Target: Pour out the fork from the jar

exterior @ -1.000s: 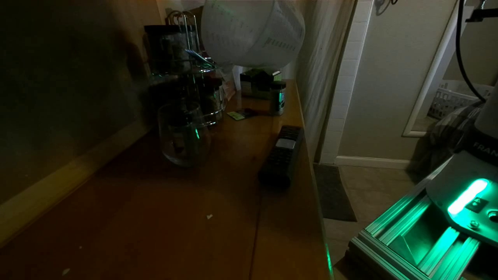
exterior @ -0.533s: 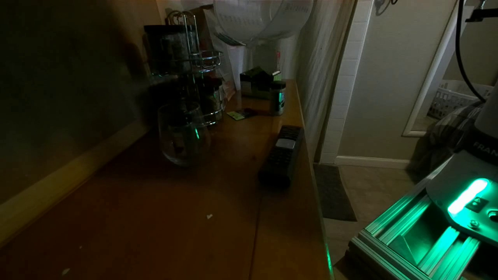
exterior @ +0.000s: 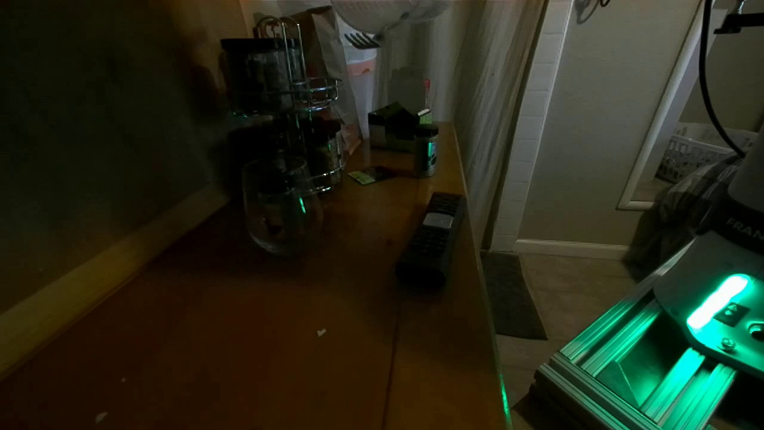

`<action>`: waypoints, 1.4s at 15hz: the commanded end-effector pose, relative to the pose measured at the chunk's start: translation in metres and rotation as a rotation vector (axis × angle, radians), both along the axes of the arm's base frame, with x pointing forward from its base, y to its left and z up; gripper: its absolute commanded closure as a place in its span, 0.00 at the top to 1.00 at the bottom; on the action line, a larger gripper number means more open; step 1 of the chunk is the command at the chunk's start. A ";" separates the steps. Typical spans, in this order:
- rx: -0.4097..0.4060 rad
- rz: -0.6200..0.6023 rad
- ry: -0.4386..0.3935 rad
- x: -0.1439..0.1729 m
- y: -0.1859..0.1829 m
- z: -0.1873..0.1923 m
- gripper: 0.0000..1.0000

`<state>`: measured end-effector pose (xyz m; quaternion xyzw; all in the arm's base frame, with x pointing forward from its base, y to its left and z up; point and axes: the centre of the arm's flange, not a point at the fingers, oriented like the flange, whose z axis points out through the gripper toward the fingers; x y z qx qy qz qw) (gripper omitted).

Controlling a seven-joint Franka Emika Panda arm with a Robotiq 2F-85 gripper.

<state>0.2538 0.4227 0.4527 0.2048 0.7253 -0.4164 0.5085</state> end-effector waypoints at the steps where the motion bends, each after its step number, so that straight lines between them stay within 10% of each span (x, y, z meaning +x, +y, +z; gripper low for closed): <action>1: -0.028 0.032 0.041 -0.001 -0.005 0.009 0.10; 11: 0.073 -0.047 0.150 -0.009 -0.005 0.002 0.10; 21: 0.578 -0.003 0.282 -0.014 -0.015 0.015 0.10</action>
